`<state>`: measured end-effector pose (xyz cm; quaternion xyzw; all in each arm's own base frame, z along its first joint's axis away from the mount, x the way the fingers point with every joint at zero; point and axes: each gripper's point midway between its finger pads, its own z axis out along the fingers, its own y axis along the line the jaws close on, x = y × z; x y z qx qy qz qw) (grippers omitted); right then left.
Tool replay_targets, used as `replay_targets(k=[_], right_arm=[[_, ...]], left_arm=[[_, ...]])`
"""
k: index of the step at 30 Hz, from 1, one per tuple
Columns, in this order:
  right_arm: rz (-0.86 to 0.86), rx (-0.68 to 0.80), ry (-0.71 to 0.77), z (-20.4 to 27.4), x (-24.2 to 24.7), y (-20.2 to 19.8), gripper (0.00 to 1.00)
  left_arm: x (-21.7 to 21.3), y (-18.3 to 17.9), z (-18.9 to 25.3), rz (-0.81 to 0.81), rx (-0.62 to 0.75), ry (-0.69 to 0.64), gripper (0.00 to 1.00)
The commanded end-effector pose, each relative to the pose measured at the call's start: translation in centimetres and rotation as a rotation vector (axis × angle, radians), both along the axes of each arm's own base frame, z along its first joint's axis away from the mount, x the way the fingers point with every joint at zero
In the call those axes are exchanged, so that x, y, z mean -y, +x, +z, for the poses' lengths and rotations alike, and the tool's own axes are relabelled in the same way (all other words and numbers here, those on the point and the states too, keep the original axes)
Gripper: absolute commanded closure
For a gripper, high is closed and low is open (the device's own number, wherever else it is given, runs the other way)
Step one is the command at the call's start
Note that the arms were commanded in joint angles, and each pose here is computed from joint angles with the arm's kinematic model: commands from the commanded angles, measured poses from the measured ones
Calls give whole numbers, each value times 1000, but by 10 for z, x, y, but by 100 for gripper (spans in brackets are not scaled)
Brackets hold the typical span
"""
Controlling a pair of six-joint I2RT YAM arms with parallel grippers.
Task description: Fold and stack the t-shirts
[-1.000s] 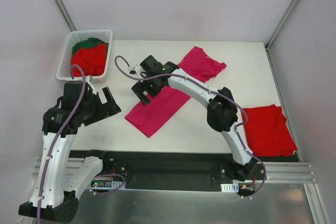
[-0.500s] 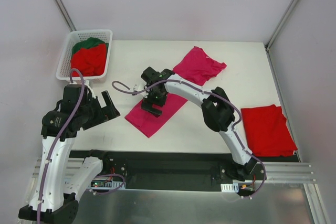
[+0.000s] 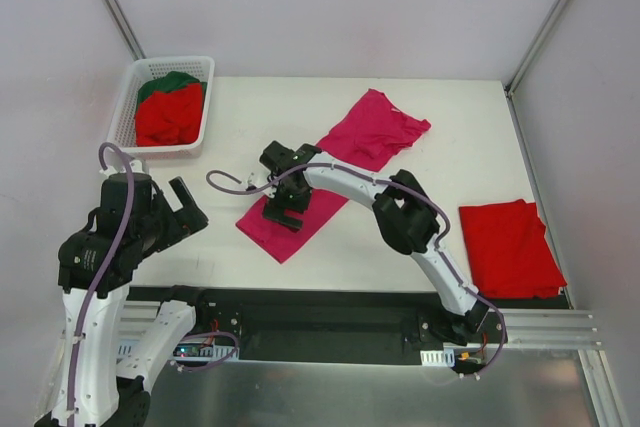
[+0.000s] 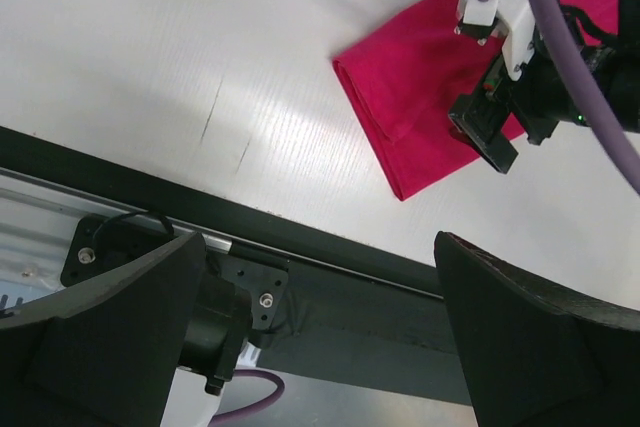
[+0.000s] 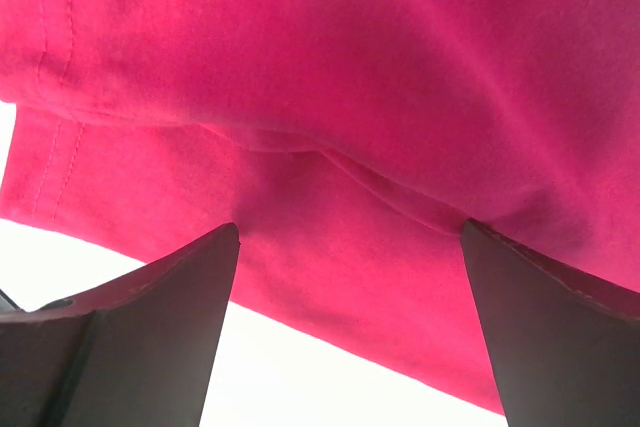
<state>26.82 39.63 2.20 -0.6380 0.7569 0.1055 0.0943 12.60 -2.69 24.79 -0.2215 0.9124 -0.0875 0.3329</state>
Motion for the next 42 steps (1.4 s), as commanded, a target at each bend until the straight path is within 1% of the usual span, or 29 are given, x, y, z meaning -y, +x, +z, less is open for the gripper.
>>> replay_targets(k=[1, 11, 15, 19, 21, 23, 26, 31, 32, 35, 37, 40, 41, 42], right_arm=[[-67, -125, -145, -22, 36, -40, 4], [-184, -247, -285, -11, 105, -104, 4], [-230, -290, -299, 3, 123, -124, 4], [-241, -319, -304, 11, 133, -136, 4], [-233, -319, -342, 15, 142, -139, 4], [-240, -279, -361, 23, 149, -134, 4], [-273, -220, -304, 44, 142, -121, 4], [-446, -194, -150, 80, 118, -92, 4], [-477, -163, -108, 90, 113, -81, 4], [-645, -137, -40, 99, 113, -52, 4], [-791, -154, -25, 95, 121, -30, 4], [-892, -95, -68, 79, 130, -1, 4], [-936, -46, -114, 74, 139, 8, 4], [-963, -26, -117, 74, 142, 18, 4]], left_arm=[[-8, 2, 11, 33, 16, 31, 1], [2, 23, 8, -4, 30, 8, 1], [8, 34, 8, -19, 49, -12, 1], [12, 41, 5, -29, 56, -28, 1], [14, 42, 2, -34, 54, -36, 0], [16, 45, 0, -39, 56, -42, 1], [18, 48, -2, -45, 58, -53, 1], [21, 50, -2, -55, 61, -61, 1], [21, 50, -2, -59, 63, -60, 1], [21, 50, 0, -64, 69, -57, 1], [21, 50, -1, -65, 68, -56, 1], [25, 49, 0, -87, 68, -73, 1], [26, 48, 0, -95, 68, -76, 1], [27, 47, 0, -100, 68, -76, 1]])
